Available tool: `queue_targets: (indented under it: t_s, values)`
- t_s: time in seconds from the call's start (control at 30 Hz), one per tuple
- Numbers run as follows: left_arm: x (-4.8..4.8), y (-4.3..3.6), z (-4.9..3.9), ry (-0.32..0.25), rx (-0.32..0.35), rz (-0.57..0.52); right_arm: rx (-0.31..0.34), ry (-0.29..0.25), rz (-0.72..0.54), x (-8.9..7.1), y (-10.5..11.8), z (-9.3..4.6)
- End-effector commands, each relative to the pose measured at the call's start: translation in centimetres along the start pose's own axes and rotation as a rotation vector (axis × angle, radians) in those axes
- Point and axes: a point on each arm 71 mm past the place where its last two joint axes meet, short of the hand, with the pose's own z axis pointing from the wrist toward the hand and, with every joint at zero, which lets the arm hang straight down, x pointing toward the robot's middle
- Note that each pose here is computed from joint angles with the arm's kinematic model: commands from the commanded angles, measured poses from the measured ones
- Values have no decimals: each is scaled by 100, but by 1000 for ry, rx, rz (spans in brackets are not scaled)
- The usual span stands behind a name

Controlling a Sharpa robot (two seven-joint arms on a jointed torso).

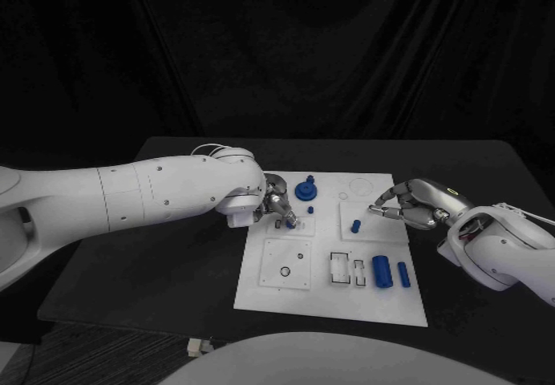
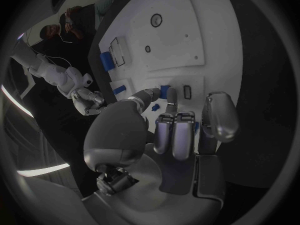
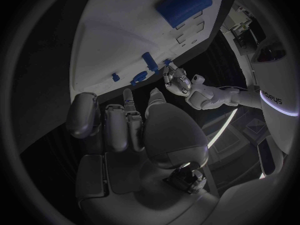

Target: Assemble the parts on the task board

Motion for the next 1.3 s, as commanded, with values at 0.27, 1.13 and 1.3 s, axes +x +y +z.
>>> queue_targets:
  t_s: [0.27, 1.13, 1.3]
  values:
    - [-13, -39, -21, 29, 30, 23, 6, 5, 5, 12, -4, -2]
    - [-129, -39, 21, 125, -6, -24, 7, 8, 4, 13, -12, 2]
    - [-140, -51, 38, 129, -10, -21, 6, 8, 4, 13, -10, 3]
